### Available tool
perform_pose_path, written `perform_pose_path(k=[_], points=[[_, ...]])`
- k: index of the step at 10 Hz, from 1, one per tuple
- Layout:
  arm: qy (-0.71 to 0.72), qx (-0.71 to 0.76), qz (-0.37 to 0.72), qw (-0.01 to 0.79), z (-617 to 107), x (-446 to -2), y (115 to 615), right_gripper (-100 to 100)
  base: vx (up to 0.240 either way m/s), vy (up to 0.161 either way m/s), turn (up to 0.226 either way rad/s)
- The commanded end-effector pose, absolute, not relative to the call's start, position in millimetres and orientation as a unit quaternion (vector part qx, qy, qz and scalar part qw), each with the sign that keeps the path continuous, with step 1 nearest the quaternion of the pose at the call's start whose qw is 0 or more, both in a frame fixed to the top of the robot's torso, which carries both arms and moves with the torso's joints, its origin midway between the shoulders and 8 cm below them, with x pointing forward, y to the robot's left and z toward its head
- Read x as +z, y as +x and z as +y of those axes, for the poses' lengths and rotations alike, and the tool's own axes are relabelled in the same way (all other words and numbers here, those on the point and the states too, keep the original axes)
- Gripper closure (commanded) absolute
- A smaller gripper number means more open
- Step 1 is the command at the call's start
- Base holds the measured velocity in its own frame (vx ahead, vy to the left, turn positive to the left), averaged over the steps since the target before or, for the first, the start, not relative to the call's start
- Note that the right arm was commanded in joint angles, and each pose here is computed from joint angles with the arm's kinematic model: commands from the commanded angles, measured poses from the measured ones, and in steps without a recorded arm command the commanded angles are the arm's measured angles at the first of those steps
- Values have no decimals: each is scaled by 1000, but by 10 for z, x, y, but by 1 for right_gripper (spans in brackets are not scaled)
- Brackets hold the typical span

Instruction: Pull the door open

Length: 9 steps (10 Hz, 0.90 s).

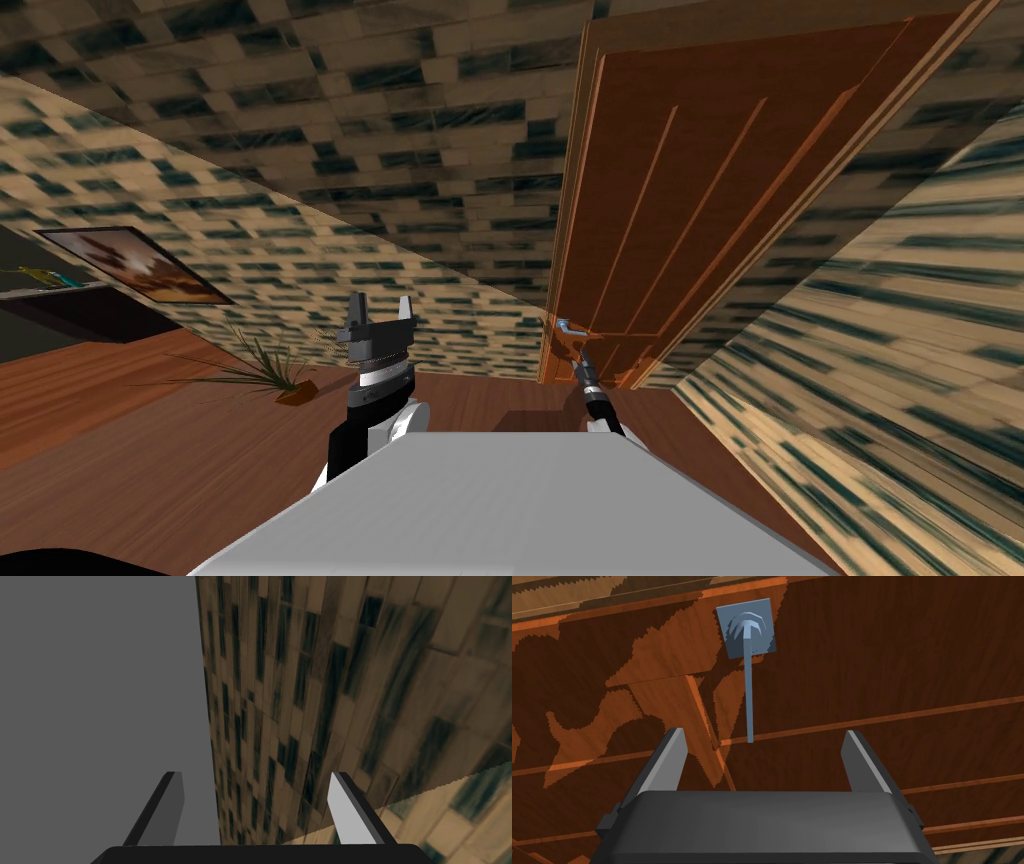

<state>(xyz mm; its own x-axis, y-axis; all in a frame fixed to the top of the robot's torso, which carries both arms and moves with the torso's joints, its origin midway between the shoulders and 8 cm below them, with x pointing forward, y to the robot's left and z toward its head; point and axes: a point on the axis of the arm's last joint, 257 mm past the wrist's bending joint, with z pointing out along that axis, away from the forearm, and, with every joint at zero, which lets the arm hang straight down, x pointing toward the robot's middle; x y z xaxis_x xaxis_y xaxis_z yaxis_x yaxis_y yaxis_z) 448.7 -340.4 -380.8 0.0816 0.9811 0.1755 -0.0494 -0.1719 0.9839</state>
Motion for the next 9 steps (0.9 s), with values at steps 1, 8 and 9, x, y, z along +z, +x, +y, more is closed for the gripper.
perform_pose_path(k=[1, 8, 9], points=[[554, 527, 424, 485, -3427, -3849, 4482, -100, 48, -51, 44], [567, 511, 418, 492, -3771, -3960, 4311, -100, 102, -32, 78], [571, 507, 414, 496, -3896, -3969, 4240, -100, 204, 37, 162]])
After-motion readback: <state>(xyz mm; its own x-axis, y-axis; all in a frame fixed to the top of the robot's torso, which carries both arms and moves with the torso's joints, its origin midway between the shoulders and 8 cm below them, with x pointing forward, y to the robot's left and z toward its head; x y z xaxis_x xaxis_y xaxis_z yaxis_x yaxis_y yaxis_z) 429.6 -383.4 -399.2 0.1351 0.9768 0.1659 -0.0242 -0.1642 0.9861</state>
